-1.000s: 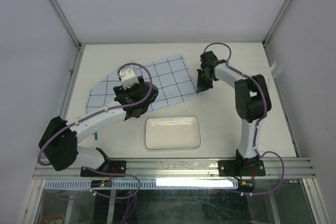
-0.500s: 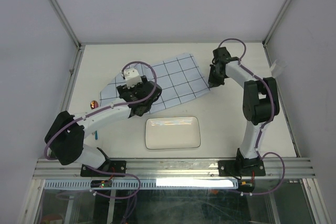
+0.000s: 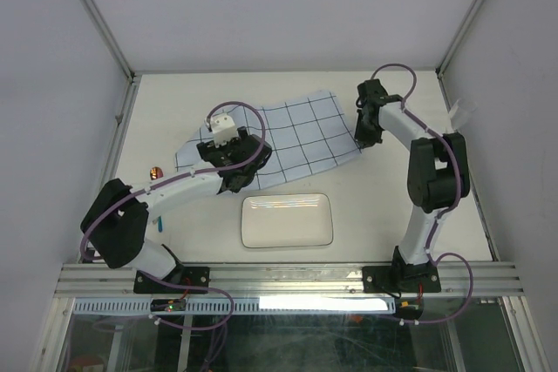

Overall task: Set the dinner table for one person
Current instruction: Flatten out the napkin at the center of the board.

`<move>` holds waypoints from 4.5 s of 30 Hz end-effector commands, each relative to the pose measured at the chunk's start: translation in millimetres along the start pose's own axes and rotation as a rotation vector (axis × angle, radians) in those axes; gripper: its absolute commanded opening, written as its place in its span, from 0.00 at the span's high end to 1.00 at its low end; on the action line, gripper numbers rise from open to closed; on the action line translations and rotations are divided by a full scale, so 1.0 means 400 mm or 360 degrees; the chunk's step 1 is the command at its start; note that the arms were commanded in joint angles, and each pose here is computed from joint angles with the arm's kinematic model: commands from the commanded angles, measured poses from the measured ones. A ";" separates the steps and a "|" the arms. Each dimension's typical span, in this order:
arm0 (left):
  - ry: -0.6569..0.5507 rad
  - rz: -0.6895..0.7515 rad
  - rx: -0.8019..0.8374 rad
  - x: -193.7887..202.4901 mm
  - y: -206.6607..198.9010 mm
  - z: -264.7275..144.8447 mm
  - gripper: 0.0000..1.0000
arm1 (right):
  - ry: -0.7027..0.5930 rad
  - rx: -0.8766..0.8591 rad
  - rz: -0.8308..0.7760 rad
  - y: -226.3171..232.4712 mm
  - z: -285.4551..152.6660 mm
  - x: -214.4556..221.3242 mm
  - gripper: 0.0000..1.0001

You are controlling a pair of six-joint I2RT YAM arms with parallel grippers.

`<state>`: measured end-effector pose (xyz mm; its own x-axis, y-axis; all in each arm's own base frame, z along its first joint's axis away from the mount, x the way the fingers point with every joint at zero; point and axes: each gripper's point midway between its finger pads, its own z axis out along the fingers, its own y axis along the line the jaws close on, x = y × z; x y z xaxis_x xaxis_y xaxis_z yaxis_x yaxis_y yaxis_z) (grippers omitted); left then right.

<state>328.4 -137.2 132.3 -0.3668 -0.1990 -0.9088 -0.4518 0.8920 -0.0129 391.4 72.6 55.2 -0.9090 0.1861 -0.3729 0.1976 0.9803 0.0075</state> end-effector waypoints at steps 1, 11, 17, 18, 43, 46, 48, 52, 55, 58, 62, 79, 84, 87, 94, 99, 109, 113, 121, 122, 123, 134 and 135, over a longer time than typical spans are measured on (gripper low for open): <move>-0.0043 -0.0110 0.0022 -0.043 -0.033 0.000 0.14 | -0.0161 0.0123 0.0058 -0.052 -0.078 -0.051 1.00; -0.0023 -0.0082 0.0014 -0.024 -0.035 0.007 0.13 | -0.0228 0.0218 0.0064 -0.085 -0.137 -0.070 1.00; -0.0034 -0.0088 0.0008 -0.028 -0.030 0.006 0.12 | -0.0224 0.0260 0.0025 -0.085 -0.155 -0.077 0.66; -0.0036 -0.0091 0.0012 -0.031 -0.032 0.004 0.12 | -0.0235 0.0289 0.0018 -0.089 -0.161 -0.080 0.56; -0.0122 -0.0004 -0.0218 -0.095 0.011 0.070 0.06 | -0.0408 -0.0675 -0.0260 0.404 0.000 -0.274 1.00; -0.0085 0.0007 -0.0202 -0.078 -0.016 0.084 0.06 | -0.0437 -0.0744 -0.0245 0.440 0.004 -0.309 1.00; -0.0057 -0.0008 -0.0179 -0.065 -0.040 0.092 0.06 | -0.0475 -0.0775 -0.0237 0.458 -0.004 -0.335 1.00; -0.0007 -0.0002 -0.0133 -0.042 -0.093 0.115 0.07 | -0.0505 -0.0784 -0.0238 0.476 0.012 -0.365 1.00; 0.0020 0.0016 -0.0107 -0.029 -0.133 0.131 0.07 | -0.0490 -0.0795 -0.0221 0.482 0.038 -0.369 1.00; 0.0040 0.0020 -0.0084 -0.017 -0.167 0.146 0.08 | -0.0474 -0.0838 -0.0191 0.494 0.063 -0.360 1.00; 0.0057 0.0026 -0.0033 -0.009 -0.214 0.160 0.08 | -0.0420 -0.0884 -0.0152 0.507 0.105 -0.341 1.00; 0.0191 0.0117 0.0063 0.085 -0.309 0.212 0.07 | -0.0163 -0.0650 -0.0010 0.389 0.291 -0.252 1.00; 0.0191 0.0131 0.0064 0.088 -0.309 0.211 0.07 | -0.0102 -0.0482 0.0084 0.279 0.340 -0.234 1.00; 0.0187 0.0144 0.0061 0.085 -0.308 0.213 0.07 | -0.0076 -0.0381 0.0131 0.217 0.360 -0.225 1.00; 0.0174 0.0126 0.0098 0.049 -0.307 0.192 0.06 | 0.0012 -0.0254 0.0181 0.135 0.360 -0.222 1.00; 0.0122 0.0140 0.0084 0.012 -0.294 0.182 0.05 | 0.0046 -0.0136 0.0200 0.080 0.356 -0.220 1.00; 0.0045 0.0220 -0.0043 -0.015 -0.228 0.181 0.05 | -0.0060 -0.0297 0.0112 0.167 0.276 -0.248 1.00; 0.0060 0.0232 -0.0065 -0.002 -0.205 0.181 0.05 | -0.0118 -0.0353 0.0061 0.221 0.223 -0.283 1.00; -0.0057 0.0194 -0.0179 -0.051 -0.168 0.178 0.04 | -0.0254 -0.0546 -0.0053 0.335 0.096 -0.318 1.00; -0.0079 0.0228 -0.0212 -0.062 -0.162 0.186 0.03 | -0.0264 -0.0568 -0.0067 0.348 0.080 -0.320 1.00; -0.0094 0.0247 -0.0243 -0.071 -0.155 0.194 0.03 | -0.0272 -0.0586 -0.0078 0.358 0.064 -0.321 1.00; 0.0014 0.0158 -0.0413 -0.139 0.001 0.334 0.01 | -0.0305 -0.0703 -0.0185 0.420 -0.018 -0.297 1.00; 0.0033 0.0133 -0.0386 -0.148 0.010 0.345 0.01 | -0.0300 -0.0704 -0.0197 0.421 -0.018 -0.292 1.00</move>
<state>443.1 -83.0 90.2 -0.4843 -0.0716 -0.8720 -0.5946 0.7581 0.2679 525.2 211.9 46.8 -0.8783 0.1008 -0.4674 -0.0490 0.9535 0.2975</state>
